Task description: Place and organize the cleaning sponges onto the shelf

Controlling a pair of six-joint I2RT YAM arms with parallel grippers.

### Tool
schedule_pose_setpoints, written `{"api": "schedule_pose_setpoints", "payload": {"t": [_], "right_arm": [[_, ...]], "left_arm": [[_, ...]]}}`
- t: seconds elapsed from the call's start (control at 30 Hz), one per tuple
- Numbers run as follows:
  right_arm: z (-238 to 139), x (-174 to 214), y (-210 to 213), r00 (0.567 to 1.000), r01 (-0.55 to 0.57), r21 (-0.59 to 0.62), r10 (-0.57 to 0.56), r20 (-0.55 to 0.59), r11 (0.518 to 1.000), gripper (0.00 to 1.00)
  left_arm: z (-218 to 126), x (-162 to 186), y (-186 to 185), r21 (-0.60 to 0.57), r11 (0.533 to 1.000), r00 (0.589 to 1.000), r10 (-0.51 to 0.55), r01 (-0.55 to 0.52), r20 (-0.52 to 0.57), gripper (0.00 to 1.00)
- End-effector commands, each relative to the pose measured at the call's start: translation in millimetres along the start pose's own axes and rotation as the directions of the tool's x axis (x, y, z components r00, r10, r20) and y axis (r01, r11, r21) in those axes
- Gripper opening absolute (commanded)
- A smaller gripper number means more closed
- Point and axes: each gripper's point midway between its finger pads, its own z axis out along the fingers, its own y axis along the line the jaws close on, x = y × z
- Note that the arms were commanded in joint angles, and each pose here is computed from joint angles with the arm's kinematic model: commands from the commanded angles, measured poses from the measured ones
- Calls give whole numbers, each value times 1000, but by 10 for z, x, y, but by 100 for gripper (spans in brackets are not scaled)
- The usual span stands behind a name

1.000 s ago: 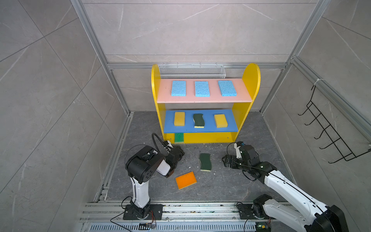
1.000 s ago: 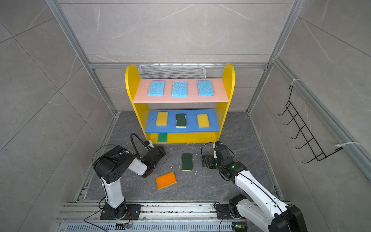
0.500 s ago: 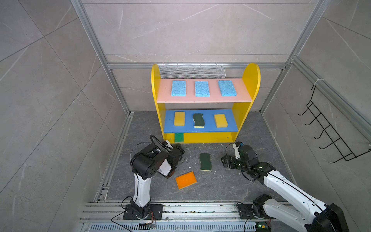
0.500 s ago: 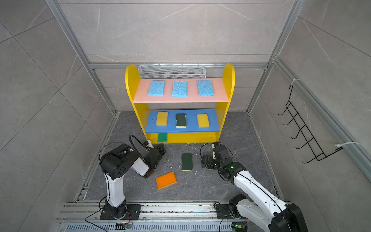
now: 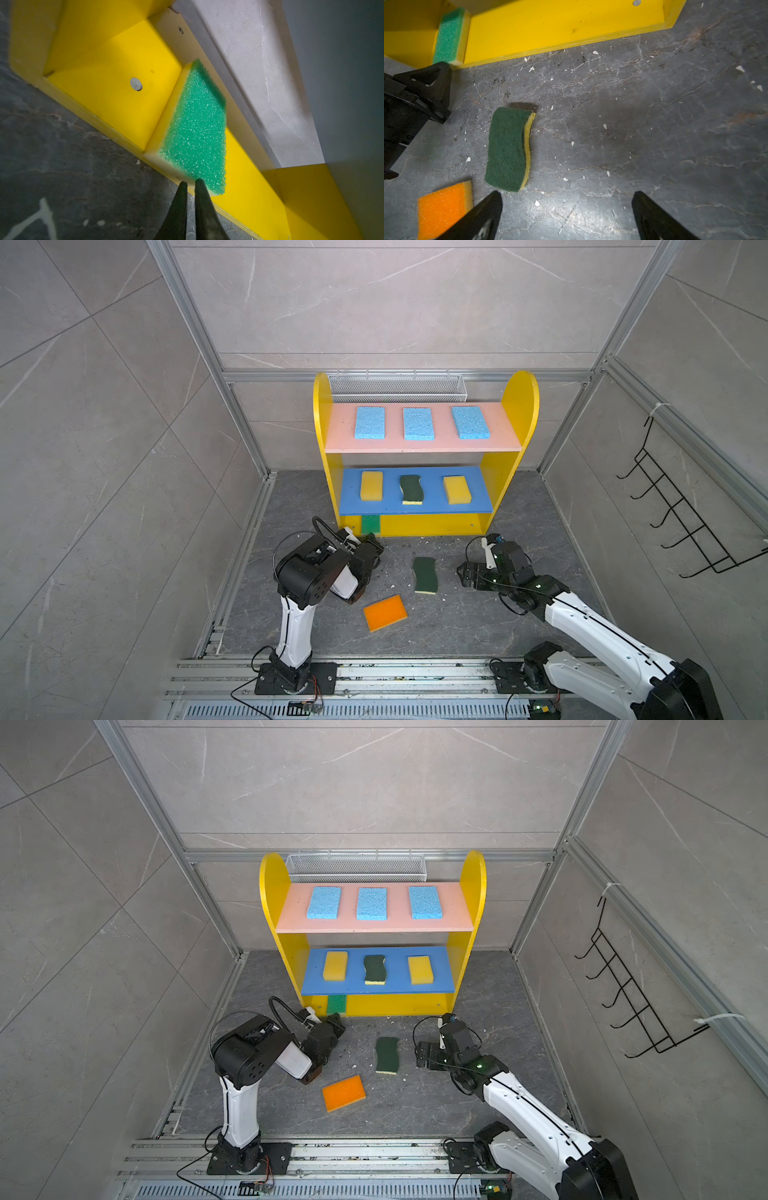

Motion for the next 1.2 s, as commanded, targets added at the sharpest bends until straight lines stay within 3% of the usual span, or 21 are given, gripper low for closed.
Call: {"api": "schedule_pose_setpoints", "payload": {"t": [0.0, 1.17], "right_arm": [[25, 27, -24, 1000, 0, 15, 0, 1, 1000, 100], [45, 70, -7, 1000, 14, 12, -14, -5, 1000, 100]], "left_arm": [[15, 74, 438, -142, 989, 999, 47, -47, -4, 14], [122, 79, 443, -143, 990, 999, 27, -22, 30, 16]]}}
